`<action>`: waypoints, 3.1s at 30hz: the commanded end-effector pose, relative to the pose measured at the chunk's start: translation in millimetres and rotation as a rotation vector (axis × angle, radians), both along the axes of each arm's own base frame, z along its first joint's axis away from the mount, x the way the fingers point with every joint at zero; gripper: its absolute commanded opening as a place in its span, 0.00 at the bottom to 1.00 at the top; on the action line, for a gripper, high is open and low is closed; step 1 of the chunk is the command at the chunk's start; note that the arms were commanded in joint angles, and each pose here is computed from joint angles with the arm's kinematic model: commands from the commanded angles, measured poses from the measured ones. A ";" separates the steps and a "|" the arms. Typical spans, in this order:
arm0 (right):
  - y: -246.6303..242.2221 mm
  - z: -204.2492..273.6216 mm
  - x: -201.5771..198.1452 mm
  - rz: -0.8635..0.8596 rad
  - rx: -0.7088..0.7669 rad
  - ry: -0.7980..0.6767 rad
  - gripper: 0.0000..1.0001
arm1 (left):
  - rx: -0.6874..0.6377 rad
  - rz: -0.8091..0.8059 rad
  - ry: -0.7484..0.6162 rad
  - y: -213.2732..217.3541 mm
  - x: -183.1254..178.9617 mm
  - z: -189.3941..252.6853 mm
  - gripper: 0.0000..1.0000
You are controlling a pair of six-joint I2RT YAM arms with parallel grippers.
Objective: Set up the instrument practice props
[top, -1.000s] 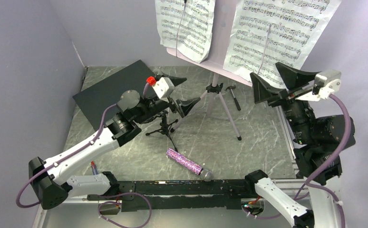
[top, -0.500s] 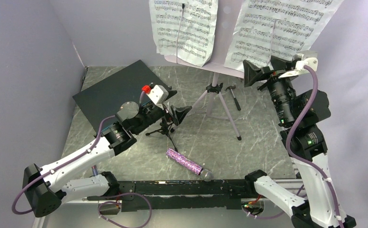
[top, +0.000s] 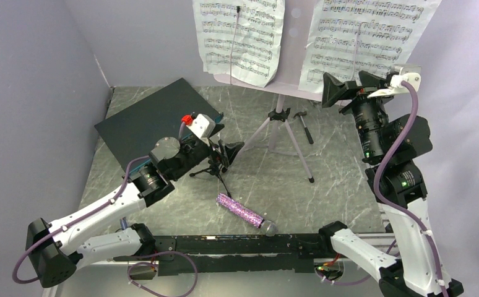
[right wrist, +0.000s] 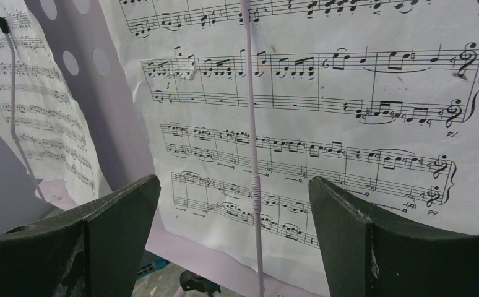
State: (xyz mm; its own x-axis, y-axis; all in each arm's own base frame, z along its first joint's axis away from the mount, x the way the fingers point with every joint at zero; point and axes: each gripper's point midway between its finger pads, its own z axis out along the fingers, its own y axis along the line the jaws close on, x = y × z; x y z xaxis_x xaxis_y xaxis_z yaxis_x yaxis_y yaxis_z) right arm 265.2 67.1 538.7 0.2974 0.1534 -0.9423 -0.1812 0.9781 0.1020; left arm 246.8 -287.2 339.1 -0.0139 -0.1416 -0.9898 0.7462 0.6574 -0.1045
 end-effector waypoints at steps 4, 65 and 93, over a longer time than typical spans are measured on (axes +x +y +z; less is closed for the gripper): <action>-1.5 26.3 -32.1 0.066 0.074 -0.089 0.96 | -0.045 0.053 0.031 14.8 -2.7 4.3 0.93; 166.4 -280.9 -70.7 0.945 -0.067 0.641 0.99 | -0.283 0.503 0.873 141.7 16.9 -119.1 0.93; 212.8 -342.1 -82.1 0.975 -0.200 0.763 0.98 | -0.666 0.230 0.928 149.3 49.0 -139.6 0.80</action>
State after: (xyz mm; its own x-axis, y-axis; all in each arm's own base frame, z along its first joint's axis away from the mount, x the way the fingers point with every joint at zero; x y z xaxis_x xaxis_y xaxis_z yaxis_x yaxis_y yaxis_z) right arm 176.6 271.6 181.1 -0.5485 -0.1824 -0.8160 -0.7663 0.5003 0.4032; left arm 293.4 -133.2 190.6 -0.5856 -0.7299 -0.3526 0.0289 0.4159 -0.9090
